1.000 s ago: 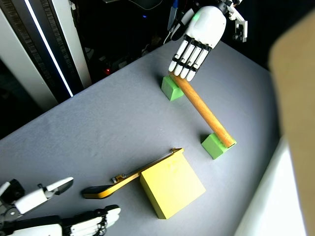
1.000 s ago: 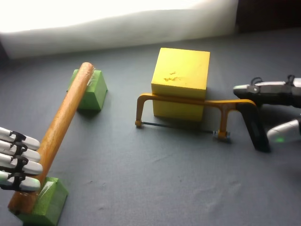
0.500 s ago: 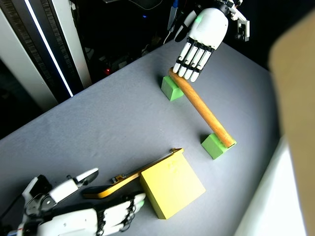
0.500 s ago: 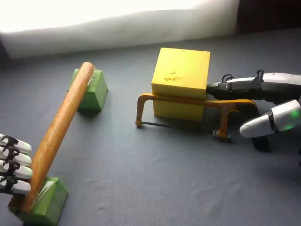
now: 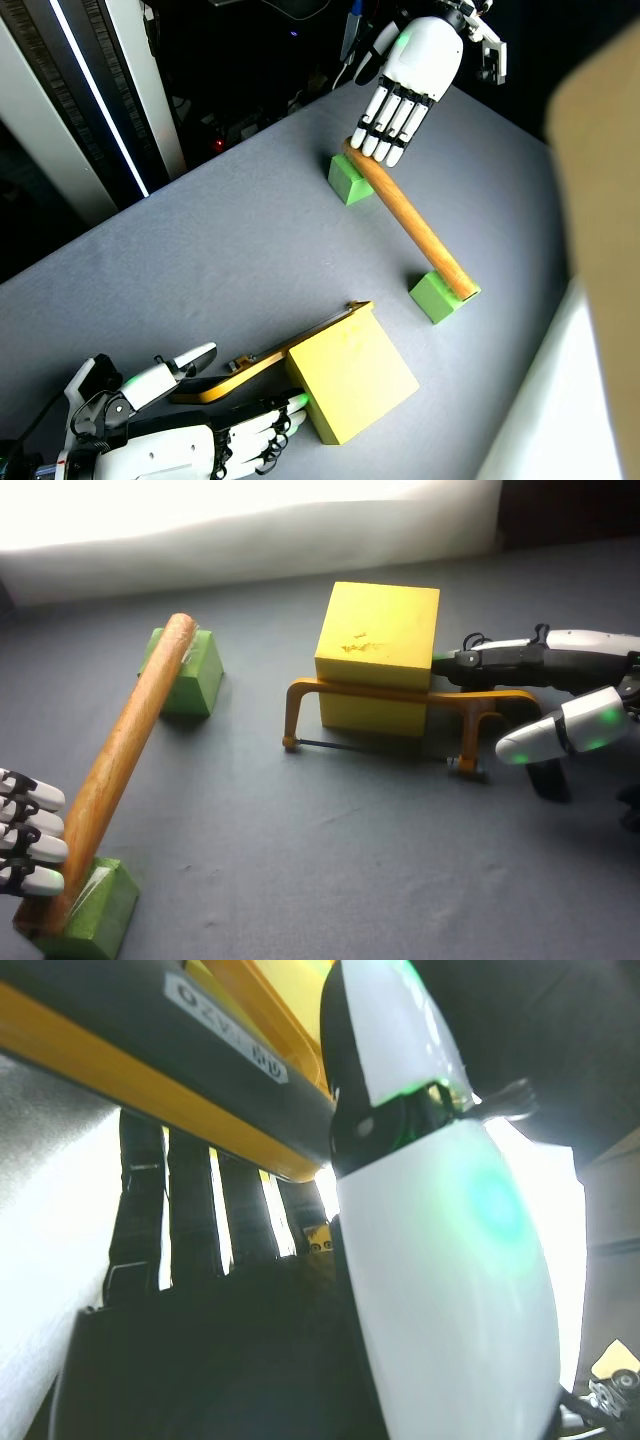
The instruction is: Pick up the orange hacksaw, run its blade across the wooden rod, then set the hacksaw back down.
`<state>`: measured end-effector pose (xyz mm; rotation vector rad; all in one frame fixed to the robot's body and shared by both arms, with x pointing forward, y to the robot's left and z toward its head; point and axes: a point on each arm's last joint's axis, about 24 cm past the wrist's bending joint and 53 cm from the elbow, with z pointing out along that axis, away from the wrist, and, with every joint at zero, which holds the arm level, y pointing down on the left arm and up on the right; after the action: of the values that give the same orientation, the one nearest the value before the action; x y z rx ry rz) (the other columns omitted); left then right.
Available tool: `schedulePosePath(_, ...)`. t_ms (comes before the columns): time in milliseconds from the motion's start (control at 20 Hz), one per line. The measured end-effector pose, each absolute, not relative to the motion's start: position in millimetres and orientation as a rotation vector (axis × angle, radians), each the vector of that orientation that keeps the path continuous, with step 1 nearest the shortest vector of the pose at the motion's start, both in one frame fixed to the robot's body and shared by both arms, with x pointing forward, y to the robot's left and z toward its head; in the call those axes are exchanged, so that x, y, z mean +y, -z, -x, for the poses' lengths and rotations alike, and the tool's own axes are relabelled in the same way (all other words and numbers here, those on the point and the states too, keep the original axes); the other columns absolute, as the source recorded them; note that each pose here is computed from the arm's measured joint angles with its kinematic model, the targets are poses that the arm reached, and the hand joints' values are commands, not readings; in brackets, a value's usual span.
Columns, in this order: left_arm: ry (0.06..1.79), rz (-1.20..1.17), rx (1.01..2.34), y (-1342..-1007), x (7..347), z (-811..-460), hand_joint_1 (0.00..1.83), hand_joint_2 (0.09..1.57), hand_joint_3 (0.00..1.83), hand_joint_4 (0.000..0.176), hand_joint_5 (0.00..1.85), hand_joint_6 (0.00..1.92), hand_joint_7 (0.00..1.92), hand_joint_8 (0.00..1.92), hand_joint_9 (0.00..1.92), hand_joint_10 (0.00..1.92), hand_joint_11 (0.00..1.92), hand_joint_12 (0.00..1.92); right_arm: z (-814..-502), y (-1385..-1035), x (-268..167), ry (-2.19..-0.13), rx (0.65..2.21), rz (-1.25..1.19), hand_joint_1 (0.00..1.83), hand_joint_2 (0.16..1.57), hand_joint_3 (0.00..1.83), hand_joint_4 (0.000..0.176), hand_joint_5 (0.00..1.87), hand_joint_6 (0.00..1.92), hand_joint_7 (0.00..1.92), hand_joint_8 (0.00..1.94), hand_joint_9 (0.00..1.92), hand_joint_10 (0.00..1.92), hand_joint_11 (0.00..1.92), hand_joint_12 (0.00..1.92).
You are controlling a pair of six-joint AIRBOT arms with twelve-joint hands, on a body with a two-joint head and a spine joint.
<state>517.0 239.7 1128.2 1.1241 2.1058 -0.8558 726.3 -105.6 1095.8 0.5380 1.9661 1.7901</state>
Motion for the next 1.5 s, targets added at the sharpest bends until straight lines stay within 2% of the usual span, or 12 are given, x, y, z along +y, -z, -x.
schedulePosePath(300,0.859,-1.135,2.11,-1127.6,241.4,-515.0,0.02,1.26,0.0,0.0,0.02,0.0,0.04,0.0,0.02,0.0,0.0,0.0,-725.7,-1096.2,-93.9,-1.795,1.961,-0.565,1.01,1.06,0.0,0.0,0.16,0.0,0.13,0.0,0.16,0.0,0.0,0.65)
schedulePosePath(550,0.841,-1.128,2.116,-1127.3,247.1,-518.3,0.05,1.26,0.0,0.0,0.04,0.01,0.05,0.0,0.03,0.01,0.01,0.01,-726.4,-1096.8,-93.9,-1.789,1.956,-0.559,1.0,1.07,0.0,0.0,0.2,0.01,0.18,0.01,0.23,0.02,0.0,0.83)
schedulePosePath(700,0.828,-1.117,2.131,-1125.9,253.6,-520.7,0.04,1.26,0.0,0.0,0.02,0.0,0.03,0.0,0.01,0.0,0.0,0.0,-728.8,-1097.2,-95.5,-1.78,1.947,-0.565,1.05,1.16,0.0,0.0,0.42,0.01,0.43,0.01,0.48,0.03,0.07,1.18)
schedulePosePath(800,0.822,-1.113,2.136,-1125.6,256.6,-522.1,0.03,1.27,0.0,0.0,0.03,0.01,0.04,0.0,0.02,0.0,0.0,0.0,-731.5,-1099.0,-97.0,-1.774,1.936,-0.57,1.15,1.15,0.0,0.0,0.61,0.02,0.66,0.02,0.7,0.05,0.28,1.19)
schedulePosePath(850,0.82,-1.112,2.137,-1125.5,257.4,-522.7,0.03,1.26,0.0,0.0,0.04,0.01,0.05,0.01,0.03,0.01,0.01,0.0,-733.6,-1100.7,-97.4,-1.77,1.927,-0.575,1.18,1.14,0.0,0.0,0.71,0.03,0.8,0.04,0.84,0.1,0.43,1.22)
schedulePosePath(900,0.819,-1.112,2.138,-1125.2,257.6,-522.6,0.01,1.27,0.0,0.0,0.04,0.01,0.03,0.0,0.03,0.0,0.0,0.0,-735.8,-1100.7,-98.9,-1.766,1.919,-0.589,1.21,1.21,0.0,0.0,0.75,1.0,0.95,0.86,0.99,0.22,0.6,1.24)
schedulePosePath(950,0.821,-1.111,2.138,-1125.4,257.5,-522.5,0.0,1.27,0.0,0.0,0.04,0.0,0.03,0.0,0.03,0.0,0.0,0.0,-736.9,-1099.8,-99.5,-1.76,1.918,-0.599,1.33,1.18,0.0,0.0,0.73,1.09,0.88,1.11,0.97,1.06,0.75,1.32)
schedulePosePath(1000,0.82,-1.111,2.138,-1125.3,257.5,-522.6,0.0,1.27,0.0,0.0,0.04,0.0,0.04,0.01,0.03,0.0,0.0,0.0,-733.1,-1098.7,-94.9,-1.763,1.928,-0.579,1.36,1.16,0.0,0.0,0.75,1.04,0.88,1.17,0.98,1.24,0.84,1.34)
schedulePosePath(1150,0.82,-1.111,2.138,-1125.4,257.5,-522.6,0.03,1.27,0.0,0.0,0.03,0.0,0.04,0.0,0.03,0.0,0.0,0.0,-717.3,-1097.8,-76.3,-1.815,1.956,-0.523,1.27,1.11,0.0,0.0,0.98,0.78,1.03,1.17,1.02,1.19,0.94,1.46)
schedulePosePath(1200,0.822,-1.11,2.138,-1125.5,257.2,-522.4,0.05,1.26,0.0,0.0,0.03,0.0,0.04,0.01,0.04,0.01,0.01,0.0,-716.2,-1097.9,-75.0,-1.814,1.956,-0.512,1.37,1.09,0.0,0.0,1.01,0.67,1.02,1.03,1.02,1.25,0.97,1.42)
schedulePosePath(1250,0.824,-1.112,2.138,-1125.5,257.1,-522.0,0.02,1.26,0.0,0.0,0.01,0.0,0.02,0.0,0.02,0.0,0.0,0.0,-717.4,-1098.1,-77.2,-1.802,1.954,-0.508,1.39,1.09,0.0,0.0,1.03,0.6,1.0,1.05,1.01,1.28,0.97,1.4)
schedulePosePath(1500,0.826,-1.122,2.139,-1124.7,256.3,-520.3,0.0,1.27,0.0,0.0,0.02,0.0,0.04,0.01,0.04,0.01,0.01,0.01,-717.1,-1105.0,-80.2,-1.796,1.942,-0.474,1.39,1.11,0.0,0.0,0.95,0.71,0.95,1.13,0.98,1.32,0.95,1.41)
